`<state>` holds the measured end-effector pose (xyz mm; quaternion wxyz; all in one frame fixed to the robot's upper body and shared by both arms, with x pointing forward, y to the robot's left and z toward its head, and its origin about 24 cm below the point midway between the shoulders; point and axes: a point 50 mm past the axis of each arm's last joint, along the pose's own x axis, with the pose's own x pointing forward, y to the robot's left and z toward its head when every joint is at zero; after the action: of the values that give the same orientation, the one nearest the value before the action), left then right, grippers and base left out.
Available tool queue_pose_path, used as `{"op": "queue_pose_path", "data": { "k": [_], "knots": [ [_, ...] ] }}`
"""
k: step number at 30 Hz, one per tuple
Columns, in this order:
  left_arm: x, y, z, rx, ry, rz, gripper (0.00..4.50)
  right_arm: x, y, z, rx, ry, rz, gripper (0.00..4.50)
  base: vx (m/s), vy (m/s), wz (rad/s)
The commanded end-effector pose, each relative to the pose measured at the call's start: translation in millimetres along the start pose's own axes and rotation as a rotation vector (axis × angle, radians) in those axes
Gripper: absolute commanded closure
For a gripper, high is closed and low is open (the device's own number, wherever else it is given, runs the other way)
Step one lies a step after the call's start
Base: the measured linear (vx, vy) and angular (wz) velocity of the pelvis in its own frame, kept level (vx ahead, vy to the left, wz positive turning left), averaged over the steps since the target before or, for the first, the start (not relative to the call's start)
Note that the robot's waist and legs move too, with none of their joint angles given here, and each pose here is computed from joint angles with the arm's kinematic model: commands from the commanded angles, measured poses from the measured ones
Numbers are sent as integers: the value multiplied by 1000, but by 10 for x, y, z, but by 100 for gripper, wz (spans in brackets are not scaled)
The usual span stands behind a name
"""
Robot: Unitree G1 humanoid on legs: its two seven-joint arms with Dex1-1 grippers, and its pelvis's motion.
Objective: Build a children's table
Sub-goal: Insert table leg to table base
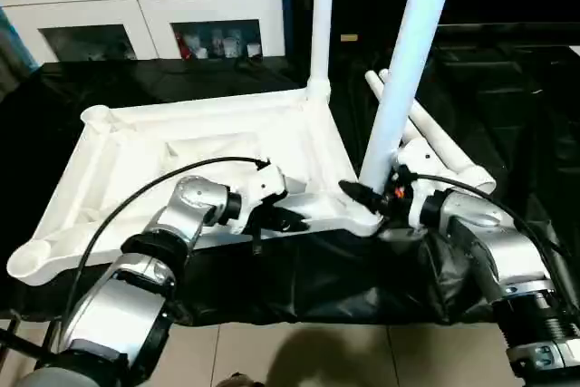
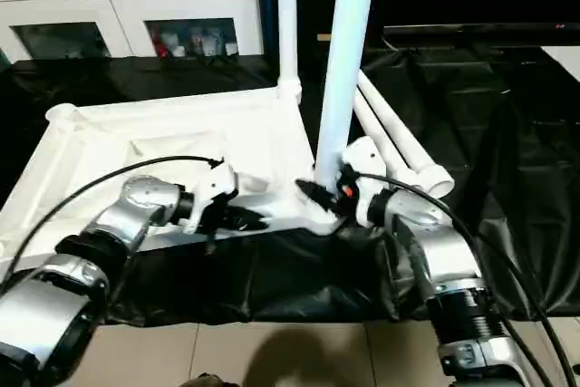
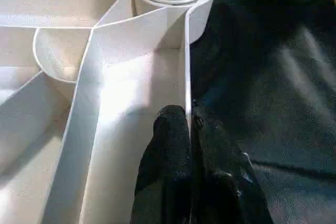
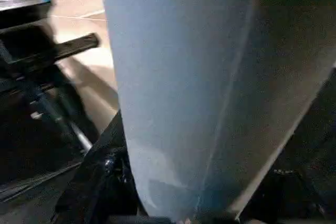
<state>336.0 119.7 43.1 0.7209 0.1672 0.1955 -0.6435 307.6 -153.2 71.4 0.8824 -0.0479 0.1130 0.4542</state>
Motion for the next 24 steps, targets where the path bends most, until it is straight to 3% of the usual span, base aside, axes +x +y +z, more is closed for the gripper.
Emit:
{"op": "queue_pose_path", "data": {
  "k": [1, 10, 15, 17, 20, 24],
  "knots": [
    [-85, 78, 150, 63, -3, -3, 450, 85, 219, -332, 102, 111, 152, 261, 0, 0, 0],
    [-176, 170, 175, 45, 8, 74, 450, 149, 269, -353, 43, 131, 226, 261, 0, 0, 0],
    [-197, 270, 222, -20, -30, 215, 450, 232, 158, -357, 31, 127, 79, 261, 0, 0, 0],
    [-213, 339, 266, -77, -65, 315, 450, 319, 26, -370, 71, 120, -103, 261, -25, -1, -2],
    [-210, 375, 312, -101, -89, 365, 450, 397, -36, -379, 111, 126, -206, 261, 0, 0, 0],
    [-99, 391, 423, -145, -121, 423, 450, 574, -127, -382, 228, 138, -392, 261, 0, 0, 0]
  ]
}}
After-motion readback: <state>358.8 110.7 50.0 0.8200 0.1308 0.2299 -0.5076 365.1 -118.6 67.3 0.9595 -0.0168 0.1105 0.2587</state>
